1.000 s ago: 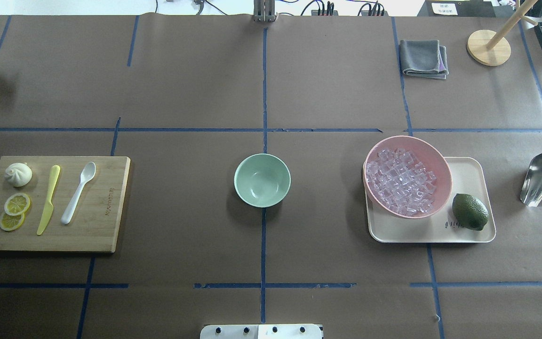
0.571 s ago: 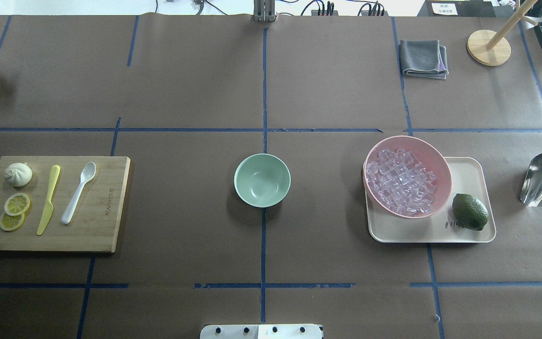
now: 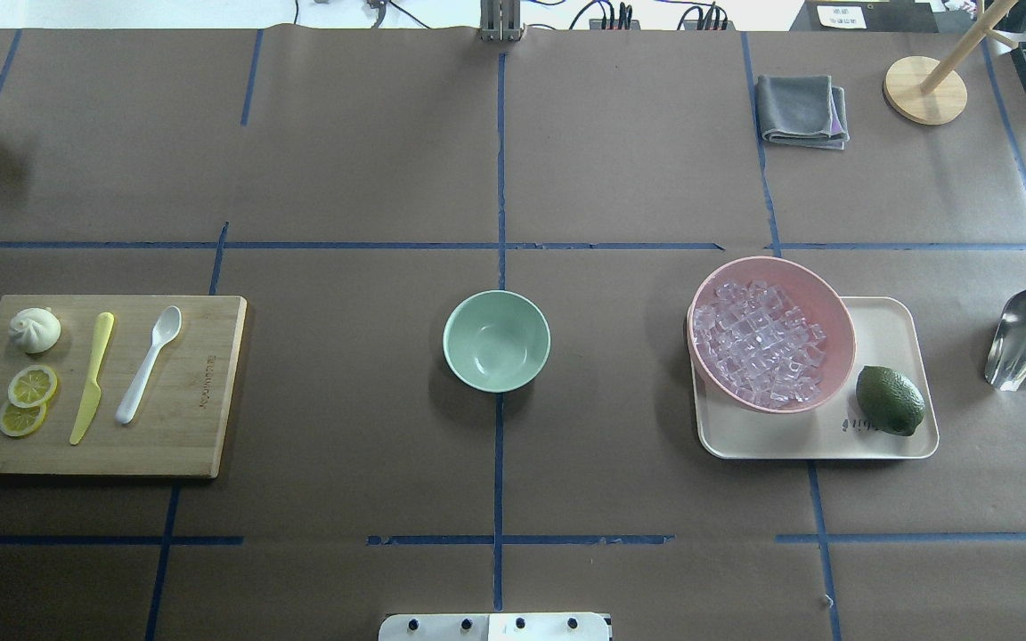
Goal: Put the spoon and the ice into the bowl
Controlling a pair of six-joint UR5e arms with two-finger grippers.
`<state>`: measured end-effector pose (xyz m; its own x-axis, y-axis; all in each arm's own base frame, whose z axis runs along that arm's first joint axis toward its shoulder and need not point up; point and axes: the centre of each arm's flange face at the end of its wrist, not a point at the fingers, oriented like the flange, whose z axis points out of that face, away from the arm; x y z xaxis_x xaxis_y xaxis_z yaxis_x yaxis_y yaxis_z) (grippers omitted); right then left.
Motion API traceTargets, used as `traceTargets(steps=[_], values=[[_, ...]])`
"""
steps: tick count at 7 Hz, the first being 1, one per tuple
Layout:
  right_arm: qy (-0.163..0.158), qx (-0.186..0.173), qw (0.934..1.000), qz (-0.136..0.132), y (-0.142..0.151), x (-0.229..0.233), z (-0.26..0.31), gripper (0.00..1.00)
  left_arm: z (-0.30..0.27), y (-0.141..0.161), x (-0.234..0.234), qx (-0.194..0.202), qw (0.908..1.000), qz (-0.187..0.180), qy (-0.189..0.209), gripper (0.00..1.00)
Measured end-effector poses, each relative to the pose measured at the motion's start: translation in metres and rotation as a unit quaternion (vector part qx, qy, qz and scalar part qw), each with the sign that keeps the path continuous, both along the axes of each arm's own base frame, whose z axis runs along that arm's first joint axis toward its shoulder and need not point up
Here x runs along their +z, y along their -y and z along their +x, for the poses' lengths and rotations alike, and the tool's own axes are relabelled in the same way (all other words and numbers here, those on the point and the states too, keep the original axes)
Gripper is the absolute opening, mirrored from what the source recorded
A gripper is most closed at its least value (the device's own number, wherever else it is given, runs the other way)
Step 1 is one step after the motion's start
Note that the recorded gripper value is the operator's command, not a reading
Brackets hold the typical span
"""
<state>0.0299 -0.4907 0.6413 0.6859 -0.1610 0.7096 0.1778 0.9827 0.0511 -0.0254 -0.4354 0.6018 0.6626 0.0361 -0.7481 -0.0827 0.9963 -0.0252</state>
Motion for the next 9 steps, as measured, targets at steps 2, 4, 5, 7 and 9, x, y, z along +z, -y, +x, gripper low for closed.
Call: traceTargets(steps=[2, 4, 5, 7, 9], values=[[0.007, -0.004, 1.0000, 0.000, 0.001, -0.002, -0.006, 1.00, 0.069, 0.009, -0.029, 0.051, 0.9970, 0.035, -0.047, 1.00], [0.013, -0.008, 0.9999, -0.001, 0.001, -0.003, -0.011, 0.99, 0.173, 0.023, -0.078, 0.095, 0.9897, 0.084, -0.066, 1.00], [0.013, -0.010, 0.9999, -0.002, 0.001, -0.003, -0.014, 0.99, 0.236, 0.025, -0.102, 0.111, 0.9869, 0.105, -0.051, 0.98], [0.012, -0.013, 0.9998, -0.002, 0.002, -0.004, -0.019, 0.99, 0.318, 0.015, -0.128, 0.124, 0.9831, 0.133, -0.018, 0.94], [0.011, -0.014, 0.9998, -0.004, 0.002, -0.004, -0.021, 0.99, 0.347, 0.008, -0.124, 0.128, 0.9806, 0.148, 0.009, 0.89]])
